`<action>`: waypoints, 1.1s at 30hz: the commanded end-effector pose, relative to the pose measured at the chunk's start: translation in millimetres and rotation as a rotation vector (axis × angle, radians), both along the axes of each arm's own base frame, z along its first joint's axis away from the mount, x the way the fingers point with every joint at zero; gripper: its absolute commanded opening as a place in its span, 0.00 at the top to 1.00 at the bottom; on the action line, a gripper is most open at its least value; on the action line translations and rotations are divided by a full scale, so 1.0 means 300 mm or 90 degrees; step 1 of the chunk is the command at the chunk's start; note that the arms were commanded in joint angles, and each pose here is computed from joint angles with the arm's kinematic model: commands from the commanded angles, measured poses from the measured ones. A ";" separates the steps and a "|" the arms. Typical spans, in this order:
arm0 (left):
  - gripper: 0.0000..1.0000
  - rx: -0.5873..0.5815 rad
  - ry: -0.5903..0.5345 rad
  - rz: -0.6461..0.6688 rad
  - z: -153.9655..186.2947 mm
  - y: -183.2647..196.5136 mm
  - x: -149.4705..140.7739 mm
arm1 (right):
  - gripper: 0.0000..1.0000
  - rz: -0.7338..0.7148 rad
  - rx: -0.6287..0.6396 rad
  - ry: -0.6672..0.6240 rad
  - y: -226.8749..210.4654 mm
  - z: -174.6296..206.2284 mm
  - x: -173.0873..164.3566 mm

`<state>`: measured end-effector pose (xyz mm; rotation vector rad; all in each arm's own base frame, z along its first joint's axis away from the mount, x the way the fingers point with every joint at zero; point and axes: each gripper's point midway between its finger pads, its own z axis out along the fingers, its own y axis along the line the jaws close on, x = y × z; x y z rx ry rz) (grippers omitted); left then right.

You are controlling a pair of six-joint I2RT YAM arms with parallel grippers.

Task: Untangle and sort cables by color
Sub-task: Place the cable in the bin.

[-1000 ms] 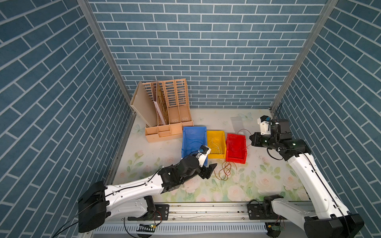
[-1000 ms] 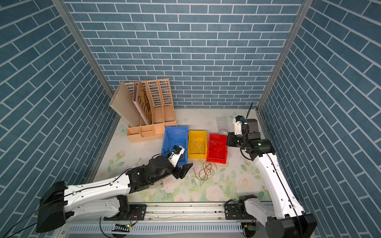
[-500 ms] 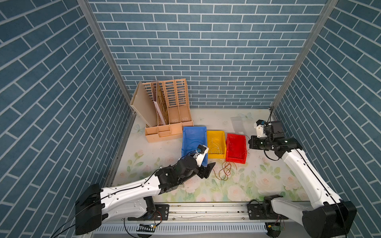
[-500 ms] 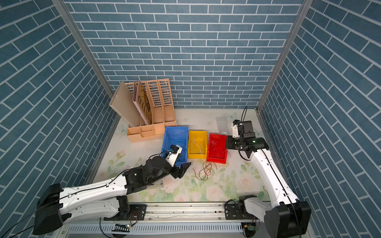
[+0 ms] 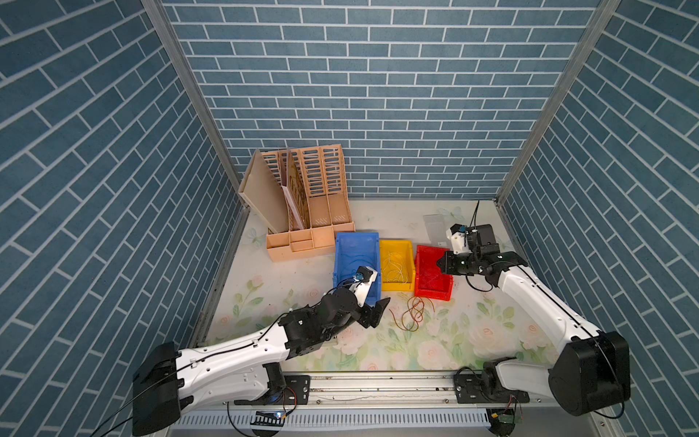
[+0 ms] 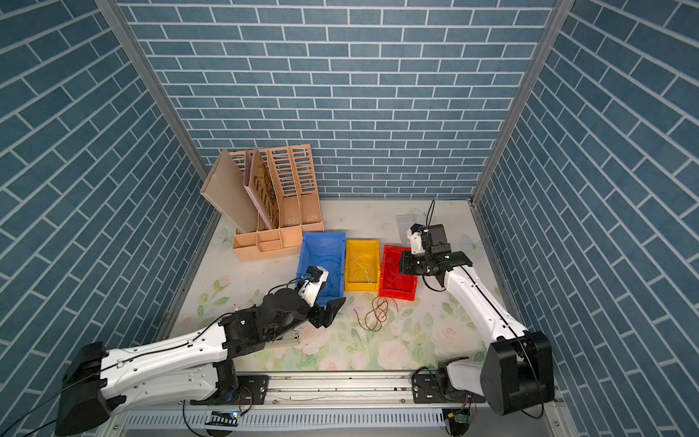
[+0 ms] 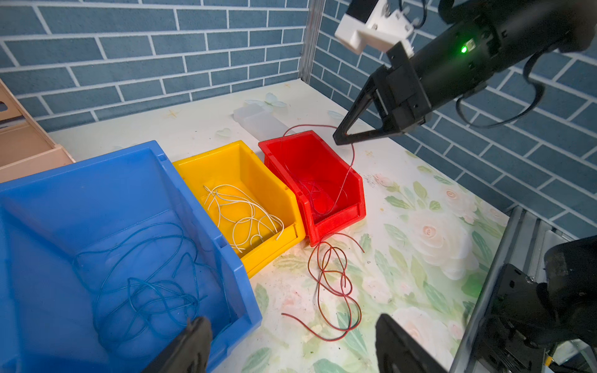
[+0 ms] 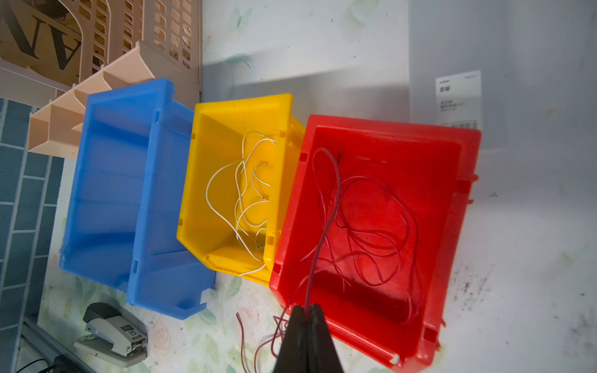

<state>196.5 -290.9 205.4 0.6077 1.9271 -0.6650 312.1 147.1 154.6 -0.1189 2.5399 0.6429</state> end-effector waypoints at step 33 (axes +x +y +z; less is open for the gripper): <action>0.12 -0.003 0.022 0.000 -0.038 0.003 -0.012 | 0.57 -0.021 -0.064 -0.035 -0.085 0.004 0.023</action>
